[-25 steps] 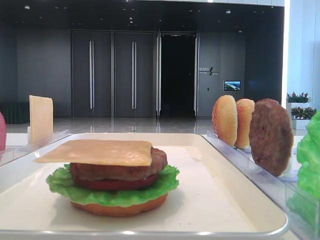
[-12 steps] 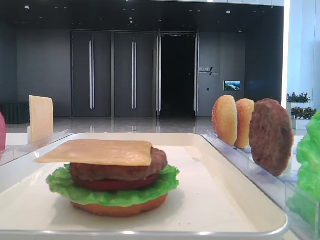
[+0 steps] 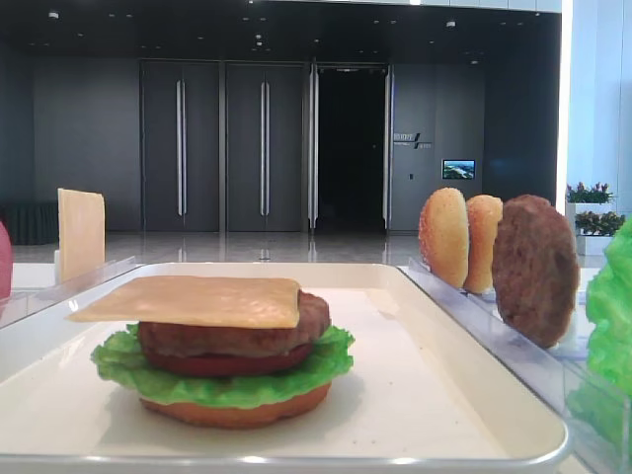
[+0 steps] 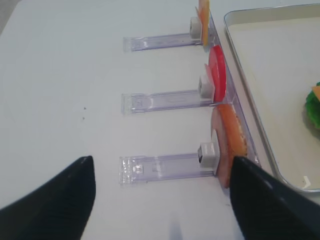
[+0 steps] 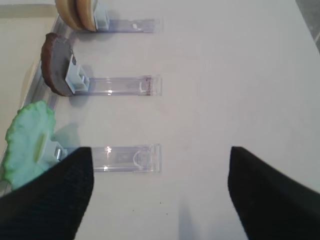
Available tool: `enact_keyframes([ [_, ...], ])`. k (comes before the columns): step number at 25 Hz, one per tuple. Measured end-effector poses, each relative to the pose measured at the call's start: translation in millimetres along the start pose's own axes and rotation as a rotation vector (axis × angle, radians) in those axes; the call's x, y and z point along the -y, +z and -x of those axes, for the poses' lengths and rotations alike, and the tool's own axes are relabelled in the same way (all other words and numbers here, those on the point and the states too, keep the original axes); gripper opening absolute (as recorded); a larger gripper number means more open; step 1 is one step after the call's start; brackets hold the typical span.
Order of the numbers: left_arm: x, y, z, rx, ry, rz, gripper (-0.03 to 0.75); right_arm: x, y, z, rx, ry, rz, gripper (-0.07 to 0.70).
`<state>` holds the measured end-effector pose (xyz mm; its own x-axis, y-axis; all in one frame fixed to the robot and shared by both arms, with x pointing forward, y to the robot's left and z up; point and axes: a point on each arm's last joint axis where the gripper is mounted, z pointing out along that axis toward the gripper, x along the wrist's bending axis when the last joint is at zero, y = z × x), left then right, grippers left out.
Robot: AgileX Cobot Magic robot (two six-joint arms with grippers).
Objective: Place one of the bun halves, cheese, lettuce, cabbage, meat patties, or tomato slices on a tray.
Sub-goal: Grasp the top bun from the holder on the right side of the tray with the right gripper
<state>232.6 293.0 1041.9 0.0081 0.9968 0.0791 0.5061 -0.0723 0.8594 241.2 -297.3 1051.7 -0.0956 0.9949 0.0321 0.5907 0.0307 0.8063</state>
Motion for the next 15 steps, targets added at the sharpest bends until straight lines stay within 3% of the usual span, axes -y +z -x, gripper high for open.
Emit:
enact_keyframes([
  [7, 0.1, 0.0, -0.6, -0.006, -0.004, -0.001, 0.642, -51.6, 20.9, -1.3, 0.011, 0.038, -0.201, 0.555],
  [15, 0.1, 0.0, -0.6, -0.006, -0.005, -0.001, 0.642, -119.7, 78.4, 3.0, 0.08, 0.001, -0.44, 0.555],
])
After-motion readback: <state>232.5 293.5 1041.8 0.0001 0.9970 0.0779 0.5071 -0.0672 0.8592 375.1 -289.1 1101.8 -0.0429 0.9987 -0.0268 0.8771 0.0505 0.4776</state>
